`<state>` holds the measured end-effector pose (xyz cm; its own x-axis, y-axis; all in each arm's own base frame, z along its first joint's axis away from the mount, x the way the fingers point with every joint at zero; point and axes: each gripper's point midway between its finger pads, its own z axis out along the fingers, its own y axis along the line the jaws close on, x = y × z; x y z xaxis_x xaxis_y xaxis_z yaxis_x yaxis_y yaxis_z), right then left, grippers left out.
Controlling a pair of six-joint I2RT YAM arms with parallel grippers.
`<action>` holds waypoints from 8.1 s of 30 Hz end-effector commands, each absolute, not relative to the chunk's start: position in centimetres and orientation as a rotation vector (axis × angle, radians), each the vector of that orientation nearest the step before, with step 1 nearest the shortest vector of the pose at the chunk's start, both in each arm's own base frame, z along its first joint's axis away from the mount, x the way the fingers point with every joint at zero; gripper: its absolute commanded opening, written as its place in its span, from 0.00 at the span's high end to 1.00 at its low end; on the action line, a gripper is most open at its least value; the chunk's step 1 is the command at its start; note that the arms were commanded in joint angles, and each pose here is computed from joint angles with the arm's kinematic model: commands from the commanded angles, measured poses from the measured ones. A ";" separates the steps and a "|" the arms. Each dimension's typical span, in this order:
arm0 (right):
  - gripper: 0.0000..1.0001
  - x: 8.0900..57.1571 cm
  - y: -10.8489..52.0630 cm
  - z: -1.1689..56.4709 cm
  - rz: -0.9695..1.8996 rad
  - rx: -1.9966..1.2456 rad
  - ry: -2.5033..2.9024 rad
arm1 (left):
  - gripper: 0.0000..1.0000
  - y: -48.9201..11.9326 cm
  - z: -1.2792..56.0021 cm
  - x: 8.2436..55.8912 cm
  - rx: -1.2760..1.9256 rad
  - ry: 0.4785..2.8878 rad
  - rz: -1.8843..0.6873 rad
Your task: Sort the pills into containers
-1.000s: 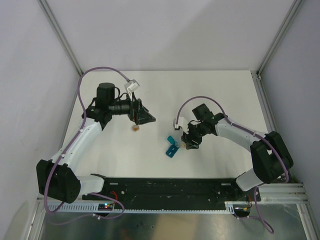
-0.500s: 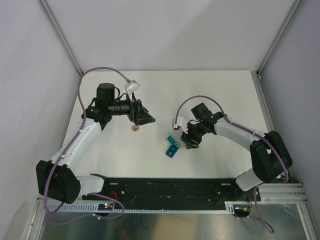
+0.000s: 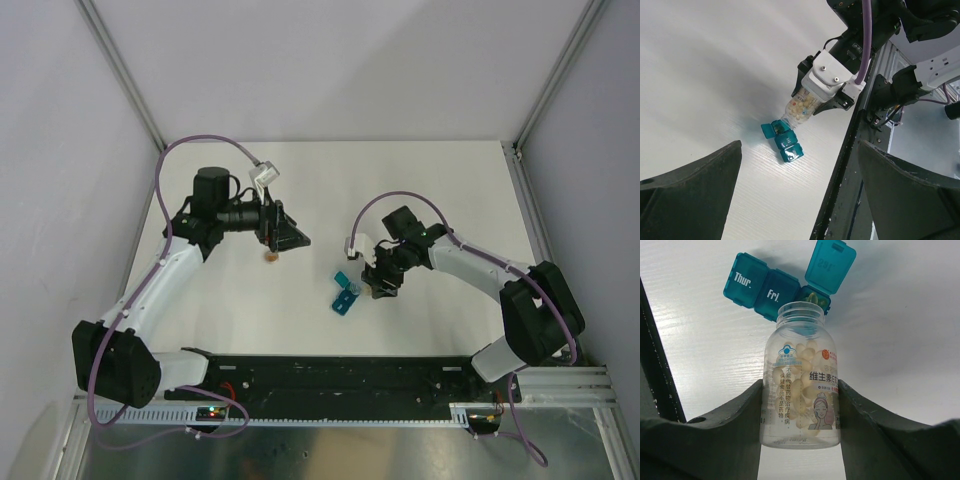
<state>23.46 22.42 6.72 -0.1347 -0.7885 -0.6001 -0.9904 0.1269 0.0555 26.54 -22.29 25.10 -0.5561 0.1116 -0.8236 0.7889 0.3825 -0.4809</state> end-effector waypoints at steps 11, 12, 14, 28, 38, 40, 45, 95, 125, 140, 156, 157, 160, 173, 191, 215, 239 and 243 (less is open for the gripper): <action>1.00 24.5 24.0 10.4 0.664 -1.636 1.875 | 0.00 -21.9 25.2 26.7 0.800 1.897 -1.163; 1.00 24.5 24.0 10.5 0.665 -1.633 1.873 | 0.00 -21.9 25.2 26.7 0.800 1.898 -1.162; 1.00 24.4 24.0 10.7 0.668 -1.627 1.870 | 0.00 -21.9 25.1 26.8 0.800 1.900 -1.160; 1.00 24.3 24.2 11.8 0.701 -1.575 1.835 | 0.00 -21.9 24.5 27.3 0.794 1.921 -1.150; 1.00 24.1 24.5 14.3 0.768 -1.490 1.775 | 0.00 -21.9 24.0 27.7 0.787 1.939 -1.145; 1.00 23.8 24.7 15.2 0.792 -1.466 1.753 | 0.00 -21.9 23.9 27.8 0.785 1.943 -1.147; 1.00 23.3 25.2 19.1 0.834 -1.391 1.656 | 0.00 -22.0 23.6 28.2 0.773 1.959 -1.150; 1.00 23.8 28.4 28.8 0.930 -1.263 1.524 | 0.04 -29.8 32.1 20.9 0.954 1.831 -1.469; 1.00 23.7 28.5 25.8 0.938 -1.303 1.590 | 0.02 -29.2 31.7 21.4 0.931 1.823 -1.376; 1.00 22.3 26.9 26.7 0.913 -1.320 1.574 | 0.00 -20.8 25.9 29.4 0.683 1.996 -0.855; 1.00 21.5 24.5 28.3 0.894 -1.257 1.552 | 0.00 -12.2 13.8 34.6 0.690 2.385 -0.164; 1.00 21.5 24.4 28.2 0.895 -1.254 1.558 | 0.00 -11.9 13.0 34.9 0.703 2.409 -0.138; 1.00 21.4 24.1 27.9 0.901 -1.245 1.577 | 0.00 -11.3 11.0 35.5 0.734 2.469 -0.079; 1.00 21.2 23.4 26.6 0.887 -1.221 1.611 | 0.13 -11.7 5.8 36.4 0.809 2.623 -0.089; 1.00 21.2 23.4 25.7 0.903 -1.219 1.634 | 0.36 -12.4 3.0 35.3 0.859 2.723 -0.161; 1.00 21.2 23.3 25.3 0.911 -1.215 1.639 | 0.52 -13.1 2.2 35.1 0.889 2.740 -0.203; 1.00 21.2 24.2 26.6 0.916 -1.281 1.608 | 1.00 -19.1 14.8 28.4 0.952 2.376 -0.792; 1.00 21.0 24.8 27.3 0.918 -1.318 1.598 | 1.00 -20.2 19.1 26.8 1.027 2.221 -0.858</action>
<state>21.14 23.95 24.58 -0.1633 -0.3757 -0.9122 -0.9704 0.2281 0.0798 29.44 -18.20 14.52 -0.6562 0.4728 -0.5881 0.7135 0.6425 -0.2796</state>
